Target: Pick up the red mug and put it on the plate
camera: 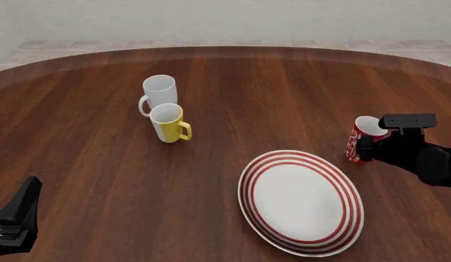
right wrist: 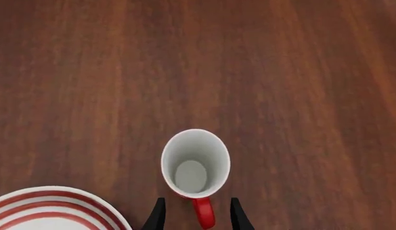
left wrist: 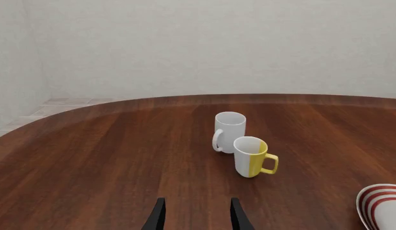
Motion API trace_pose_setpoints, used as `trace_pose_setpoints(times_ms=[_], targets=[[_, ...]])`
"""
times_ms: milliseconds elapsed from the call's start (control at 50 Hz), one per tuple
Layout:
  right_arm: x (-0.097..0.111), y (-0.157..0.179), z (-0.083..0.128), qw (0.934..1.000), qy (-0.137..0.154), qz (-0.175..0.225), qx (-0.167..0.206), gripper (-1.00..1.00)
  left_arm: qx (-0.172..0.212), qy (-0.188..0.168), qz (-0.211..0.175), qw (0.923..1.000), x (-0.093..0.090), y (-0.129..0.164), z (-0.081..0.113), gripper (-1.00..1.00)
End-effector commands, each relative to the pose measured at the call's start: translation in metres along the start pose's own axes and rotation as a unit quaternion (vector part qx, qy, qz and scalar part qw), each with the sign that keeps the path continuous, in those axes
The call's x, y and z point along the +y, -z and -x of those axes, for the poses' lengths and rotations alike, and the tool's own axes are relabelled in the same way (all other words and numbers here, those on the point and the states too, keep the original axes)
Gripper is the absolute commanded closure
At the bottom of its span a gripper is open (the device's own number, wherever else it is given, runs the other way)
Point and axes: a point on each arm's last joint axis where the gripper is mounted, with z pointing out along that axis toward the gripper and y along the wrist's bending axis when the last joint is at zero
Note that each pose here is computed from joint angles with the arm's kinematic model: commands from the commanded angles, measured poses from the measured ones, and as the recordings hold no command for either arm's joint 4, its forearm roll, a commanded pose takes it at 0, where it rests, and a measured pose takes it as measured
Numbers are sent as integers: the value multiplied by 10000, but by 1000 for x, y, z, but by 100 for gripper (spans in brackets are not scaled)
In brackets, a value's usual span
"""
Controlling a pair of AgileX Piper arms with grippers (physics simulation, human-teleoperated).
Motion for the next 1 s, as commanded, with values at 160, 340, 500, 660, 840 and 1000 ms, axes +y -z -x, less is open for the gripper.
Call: trace_pose_setpoints(times_ms=[160, 340, 500, 660, 840, 1000], targets=[[3, -5, -3, 10000, 7, 47, 60, -100, 0, 0, 0, 10000, 0, 0, 0, -100], [5, -8, -6, 9999, 0, 71, 93, -100, 0, 0, 0, 10000, 0, 0, 0, -100], [5, -4, -6, 9999, 56, 61, 65, 100, 0, 0, 0, 10000, 0, 0, 0, -100], [2, -2, -7, 9999, 94, 28, 45, 100, 0, 0, 0, 10000, 0, 0, 0, -100], [-3, 2, -4, 9999, 97, -45, -12, 100, 0, 0, 0, 10000, 0, 0, 0, -100], [-4, 19, 12, 9995, 253, -61, -196, 100, 0, 0, 0, 10000, 0, 0, 0, -100]])
